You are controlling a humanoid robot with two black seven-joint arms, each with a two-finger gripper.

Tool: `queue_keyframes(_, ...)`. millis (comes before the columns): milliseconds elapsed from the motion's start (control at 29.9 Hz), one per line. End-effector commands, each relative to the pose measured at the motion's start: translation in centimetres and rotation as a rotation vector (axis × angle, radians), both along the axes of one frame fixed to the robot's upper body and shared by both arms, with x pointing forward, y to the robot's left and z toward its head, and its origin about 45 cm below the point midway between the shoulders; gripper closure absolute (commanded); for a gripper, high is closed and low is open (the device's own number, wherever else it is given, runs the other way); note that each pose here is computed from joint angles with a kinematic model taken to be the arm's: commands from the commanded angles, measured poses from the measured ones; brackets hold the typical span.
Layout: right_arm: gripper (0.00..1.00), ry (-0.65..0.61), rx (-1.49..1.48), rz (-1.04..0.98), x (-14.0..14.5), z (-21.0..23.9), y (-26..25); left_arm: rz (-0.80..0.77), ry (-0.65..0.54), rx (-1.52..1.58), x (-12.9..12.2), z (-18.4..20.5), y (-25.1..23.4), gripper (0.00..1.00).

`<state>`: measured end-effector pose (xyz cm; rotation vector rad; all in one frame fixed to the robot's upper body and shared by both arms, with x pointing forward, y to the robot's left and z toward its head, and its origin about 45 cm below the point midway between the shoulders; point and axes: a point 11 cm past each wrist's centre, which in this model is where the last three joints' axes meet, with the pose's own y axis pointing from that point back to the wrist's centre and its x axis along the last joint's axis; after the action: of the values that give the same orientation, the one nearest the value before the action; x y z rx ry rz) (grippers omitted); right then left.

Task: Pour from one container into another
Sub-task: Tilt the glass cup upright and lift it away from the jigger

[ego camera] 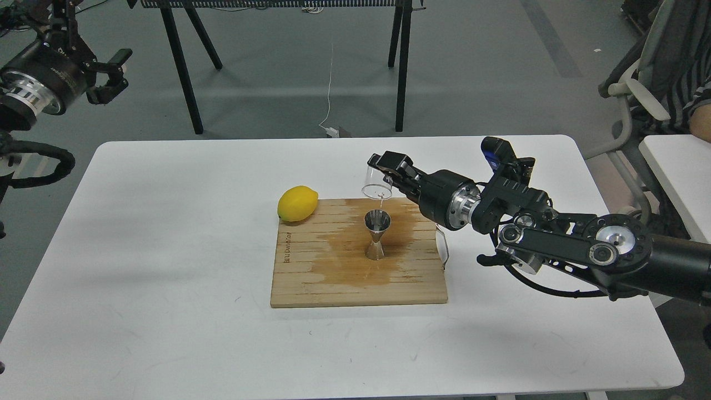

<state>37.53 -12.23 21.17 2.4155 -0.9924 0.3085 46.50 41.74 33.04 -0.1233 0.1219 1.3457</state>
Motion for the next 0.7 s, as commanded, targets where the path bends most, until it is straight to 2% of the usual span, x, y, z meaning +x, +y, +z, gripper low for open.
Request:
queue_keyframes(0,0.87,-0.004,-0.003,0.002,0.0,0.0,0.0,0.0,0.0,0.0,0.0,0.0,0.0,0.0)
queue_keyframes(301,0.87,0.0,-0.001,-0.009,0.2,0.1,-0.3,0.003,-0.001,0.005,0.0,0.1,0.1,0.0)
queue_keyframes(535,0.87,-0.012,0.034,-0.091,1.6,1.4,-2.7,-0.003,-0.003,0.004,0.0,0.2,-0.1,0.0)
queue_keyframes(669,0.87,0.079,0.167,-0.189,2.2,2.0,-3.8,-0.004,-0.002,0.004,0.0,0.2,-0.1,0.0)
